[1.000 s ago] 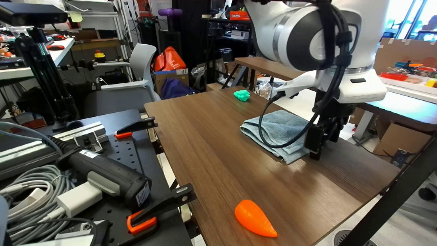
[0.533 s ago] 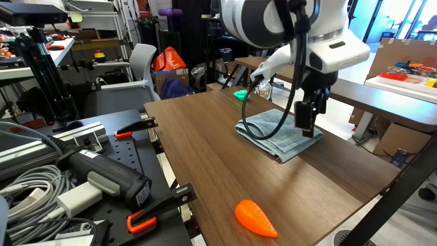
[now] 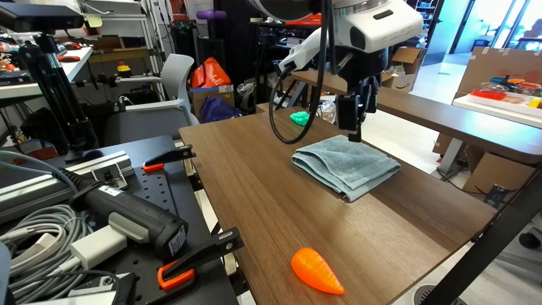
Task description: Use the towel to wipe the tabletop
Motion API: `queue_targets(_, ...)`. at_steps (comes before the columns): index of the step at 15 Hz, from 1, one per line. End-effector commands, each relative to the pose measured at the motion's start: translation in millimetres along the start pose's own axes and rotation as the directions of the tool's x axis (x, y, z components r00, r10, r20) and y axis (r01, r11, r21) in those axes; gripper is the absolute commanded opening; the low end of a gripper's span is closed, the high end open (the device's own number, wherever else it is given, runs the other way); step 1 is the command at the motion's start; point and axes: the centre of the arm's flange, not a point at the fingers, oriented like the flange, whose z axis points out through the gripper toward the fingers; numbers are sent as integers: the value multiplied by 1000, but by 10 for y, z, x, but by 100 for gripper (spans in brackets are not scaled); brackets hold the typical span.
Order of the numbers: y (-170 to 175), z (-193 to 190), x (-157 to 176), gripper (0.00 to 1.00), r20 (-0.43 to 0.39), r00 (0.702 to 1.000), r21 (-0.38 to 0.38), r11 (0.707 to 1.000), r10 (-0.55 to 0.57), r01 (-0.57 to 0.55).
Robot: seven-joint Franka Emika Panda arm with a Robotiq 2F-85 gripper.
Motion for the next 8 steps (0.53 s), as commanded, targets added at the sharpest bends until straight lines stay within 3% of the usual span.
queue_targets(1, -5, 45, -147, 100, 33, 999, 4, 1000, -11, 11)
queue_targets(5, 116, -84, -246, 100, 42, 999, 9, 999, -34, 34)
queue_targets(8, 36, 80, -228, 100, 41, 999, -11, 1000, -26, 26)
